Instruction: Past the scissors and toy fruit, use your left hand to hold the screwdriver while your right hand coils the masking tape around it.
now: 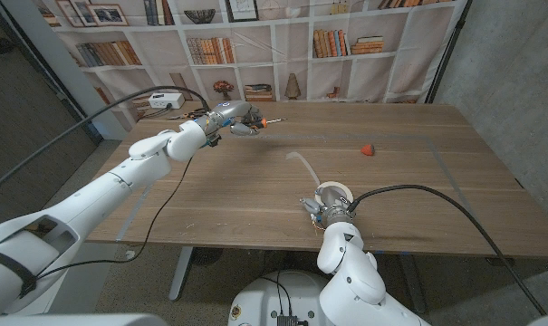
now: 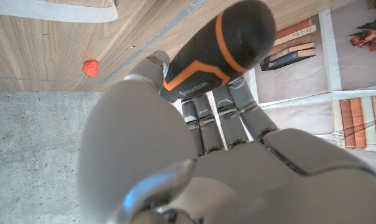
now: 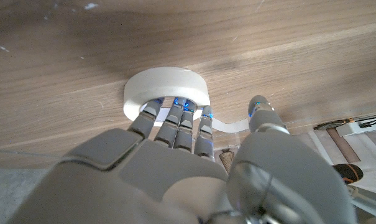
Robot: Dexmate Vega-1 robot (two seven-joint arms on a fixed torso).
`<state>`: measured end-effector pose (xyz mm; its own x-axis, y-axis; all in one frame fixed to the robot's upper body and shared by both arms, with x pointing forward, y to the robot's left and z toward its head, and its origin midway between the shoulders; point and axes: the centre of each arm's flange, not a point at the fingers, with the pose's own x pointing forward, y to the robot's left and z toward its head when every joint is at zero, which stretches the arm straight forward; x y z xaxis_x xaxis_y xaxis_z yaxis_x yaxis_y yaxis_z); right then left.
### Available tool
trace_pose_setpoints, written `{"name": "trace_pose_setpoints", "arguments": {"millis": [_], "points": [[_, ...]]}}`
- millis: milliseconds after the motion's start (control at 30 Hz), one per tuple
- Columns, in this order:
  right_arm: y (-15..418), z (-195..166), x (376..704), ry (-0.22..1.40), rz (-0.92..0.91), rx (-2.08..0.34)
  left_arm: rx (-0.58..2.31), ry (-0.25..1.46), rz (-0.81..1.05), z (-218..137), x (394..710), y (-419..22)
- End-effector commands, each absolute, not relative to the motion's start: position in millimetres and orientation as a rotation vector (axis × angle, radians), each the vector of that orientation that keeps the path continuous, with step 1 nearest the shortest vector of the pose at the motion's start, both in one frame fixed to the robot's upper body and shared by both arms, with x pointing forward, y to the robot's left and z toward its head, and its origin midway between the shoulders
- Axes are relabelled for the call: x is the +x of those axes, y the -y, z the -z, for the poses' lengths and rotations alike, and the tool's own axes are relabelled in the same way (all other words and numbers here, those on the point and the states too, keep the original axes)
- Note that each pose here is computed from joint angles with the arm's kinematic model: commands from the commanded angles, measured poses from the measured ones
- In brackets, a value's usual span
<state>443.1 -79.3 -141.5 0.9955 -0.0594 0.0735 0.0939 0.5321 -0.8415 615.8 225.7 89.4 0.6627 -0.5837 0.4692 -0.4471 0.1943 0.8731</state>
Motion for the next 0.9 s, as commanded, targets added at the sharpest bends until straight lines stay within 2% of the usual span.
{"name": "trace_pose_setpoints", "arguments": {"millis": [33, 167, 400, 767, 900], "points": [[98, 105, 413, 0.083, 0.694, -1.352, 1.419, 0.930, 0.139, -92, 615, -223], [96, 111, 418, 0.110, 0.784, -1.410, 1.409, 0.931, 0.144, -92, 614, -223], [111, 131, 440, 0.073, 0.776, -1.461, 1.388, 0.931, 0.152, -93, 613, -225], [136, 167, 459, 0.326, 0.957, -1.505, 1.378, 0.921, 0.169, -93, 613, -226], [142, 160, 458, 0.370, 0.976, -1.419, 1.377, 0.915, 0.172, -92, 615, -225]]}}
